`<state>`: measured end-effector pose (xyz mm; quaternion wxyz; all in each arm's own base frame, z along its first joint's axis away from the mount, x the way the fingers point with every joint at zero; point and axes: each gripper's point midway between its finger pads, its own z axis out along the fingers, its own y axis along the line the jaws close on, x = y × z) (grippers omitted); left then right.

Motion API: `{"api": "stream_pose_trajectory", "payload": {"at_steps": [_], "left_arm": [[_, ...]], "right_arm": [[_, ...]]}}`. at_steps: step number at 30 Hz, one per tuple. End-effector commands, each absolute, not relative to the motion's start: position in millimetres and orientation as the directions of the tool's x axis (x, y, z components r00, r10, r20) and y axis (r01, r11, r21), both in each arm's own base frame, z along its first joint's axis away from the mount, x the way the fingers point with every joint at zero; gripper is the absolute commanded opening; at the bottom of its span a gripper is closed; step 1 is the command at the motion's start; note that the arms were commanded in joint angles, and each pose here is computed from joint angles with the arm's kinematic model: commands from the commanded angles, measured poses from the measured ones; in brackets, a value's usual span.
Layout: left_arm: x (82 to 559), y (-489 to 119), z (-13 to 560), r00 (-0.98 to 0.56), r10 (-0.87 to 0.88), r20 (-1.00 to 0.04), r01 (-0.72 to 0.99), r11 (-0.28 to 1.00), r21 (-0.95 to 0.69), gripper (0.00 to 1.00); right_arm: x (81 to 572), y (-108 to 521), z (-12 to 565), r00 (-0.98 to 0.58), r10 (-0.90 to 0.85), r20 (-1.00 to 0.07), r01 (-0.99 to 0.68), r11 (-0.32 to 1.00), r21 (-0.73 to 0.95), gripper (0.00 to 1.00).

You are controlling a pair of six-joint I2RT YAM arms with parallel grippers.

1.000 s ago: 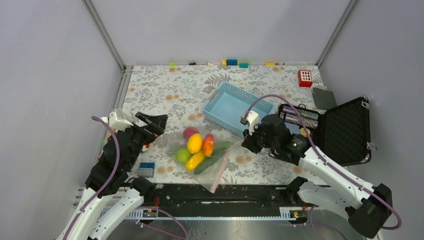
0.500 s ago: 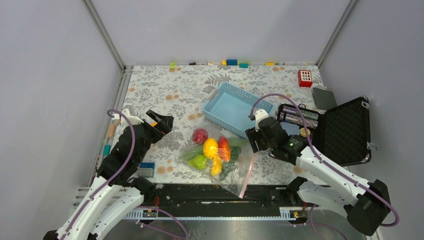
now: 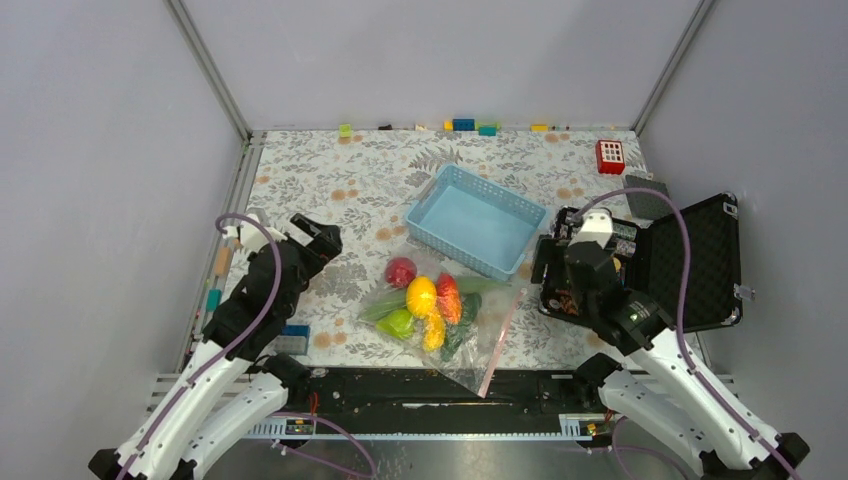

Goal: Place the food in the zip-top bag and seal the zipper
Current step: Reset both arms

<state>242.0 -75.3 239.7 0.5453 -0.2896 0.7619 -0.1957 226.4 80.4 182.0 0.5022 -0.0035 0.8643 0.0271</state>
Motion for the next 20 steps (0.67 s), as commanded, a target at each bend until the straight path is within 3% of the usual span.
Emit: {"api": "stream_pose_trajectory", "payload": {"at_steps": [1, 5, 20], "left_arm": [[260, -75, 264, -0.159, -0.656, -0.737, -0.21, 0.752, -0.624, 0.99], [270, -81, 265, -0.188, -0.621, -0.761, -0.209, 0.783, -0.587, 0.99], [276, -80, 257, -0.217, -0.584, -0.783, -0.242, 0.809, -0.536, 0.99]], "right_arm": [[239, 40, 203, -0.435, 0.22, -0.873, 0.23, 0.965, 0.128, 1.0], [249, 29, 216, -0.409, 0.261, -0.874, 0.294, 0.945, 0.145, 1.0], [256, 28, 228, -0.337, 0.24, -0.91, 0.26, 0.953, 0.155, 1.0]]}}
